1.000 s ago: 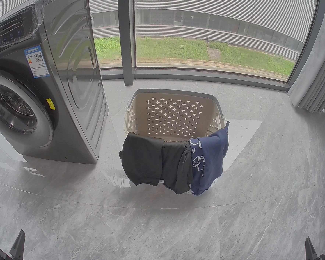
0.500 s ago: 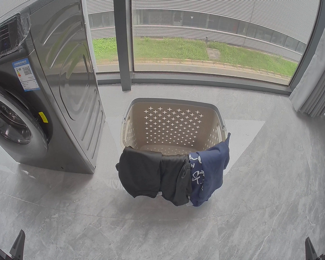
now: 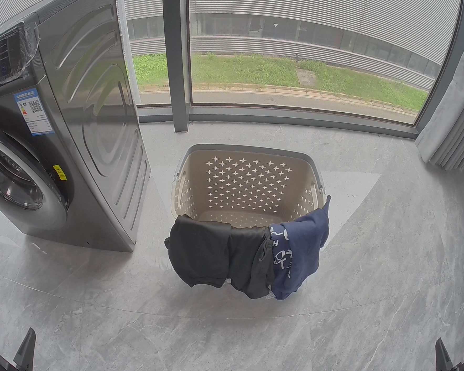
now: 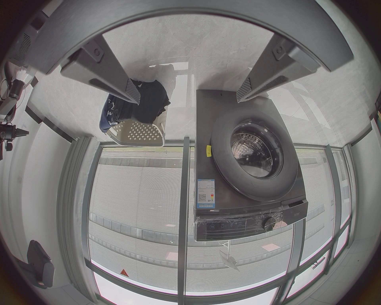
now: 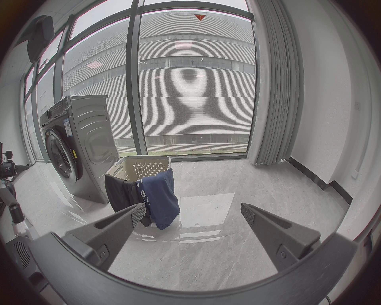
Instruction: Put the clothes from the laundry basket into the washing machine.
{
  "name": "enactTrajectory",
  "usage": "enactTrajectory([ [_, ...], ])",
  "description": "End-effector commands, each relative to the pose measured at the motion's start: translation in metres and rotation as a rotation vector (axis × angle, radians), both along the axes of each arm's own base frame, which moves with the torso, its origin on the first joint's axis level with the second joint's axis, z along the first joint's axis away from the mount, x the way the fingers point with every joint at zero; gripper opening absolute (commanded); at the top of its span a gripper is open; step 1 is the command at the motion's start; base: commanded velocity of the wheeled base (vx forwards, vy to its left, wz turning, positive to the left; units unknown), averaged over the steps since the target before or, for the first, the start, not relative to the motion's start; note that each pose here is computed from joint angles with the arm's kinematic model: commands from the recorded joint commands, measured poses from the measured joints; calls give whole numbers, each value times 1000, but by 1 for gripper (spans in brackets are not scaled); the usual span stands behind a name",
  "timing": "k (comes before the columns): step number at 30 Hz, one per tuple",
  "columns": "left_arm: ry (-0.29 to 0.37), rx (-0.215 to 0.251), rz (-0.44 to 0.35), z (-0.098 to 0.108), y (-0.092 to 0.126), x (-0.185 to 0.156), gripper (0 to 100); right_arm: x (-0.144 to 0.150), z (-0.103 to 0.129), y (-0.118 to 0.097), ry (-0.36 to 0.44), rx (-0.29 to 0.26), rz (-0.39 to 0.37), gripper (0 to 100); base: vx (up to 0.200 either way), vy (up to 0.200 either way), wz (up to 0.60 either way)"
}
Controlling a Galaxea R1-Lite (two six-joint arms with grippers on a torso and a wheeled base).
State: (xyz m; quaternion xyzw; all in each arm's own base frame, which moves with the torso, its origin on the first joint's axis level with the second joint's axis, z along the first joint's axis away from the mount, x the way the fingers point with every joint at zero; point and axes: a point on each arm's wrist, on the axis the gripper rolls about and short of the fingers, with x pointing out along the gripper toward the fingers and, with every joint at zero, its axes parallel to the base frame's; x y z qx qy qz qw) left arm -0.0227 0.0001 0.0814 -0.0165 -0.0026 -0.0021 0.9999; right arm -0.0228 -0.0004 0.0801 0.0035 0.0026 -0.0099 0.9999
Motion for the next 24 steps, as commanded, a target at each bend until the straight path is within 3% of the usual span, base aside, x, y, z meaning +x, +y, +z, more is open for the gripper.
enactTrajectory([
  [1, -1, -1, 1, -5, 0, 0, 100, 1, -4, 0, 7, -1, 0, 100, 0, 0, 0],
  [13, -1, 1, 1, -5, 0, 0, 100, 0, -4, 0, 7, -1, 0, 100, 0, 0, 0],
  [19, -1, -1, -1, -5, 0, 0, 100, 1, -5, 0, 8, 1, 0, 100, 200, 0, 0],
  [24, -1, -1, 1, -5, 0, 0, 100, 0, -4, 0, 7, 1, 0, 100, 0, 0, 0],
])
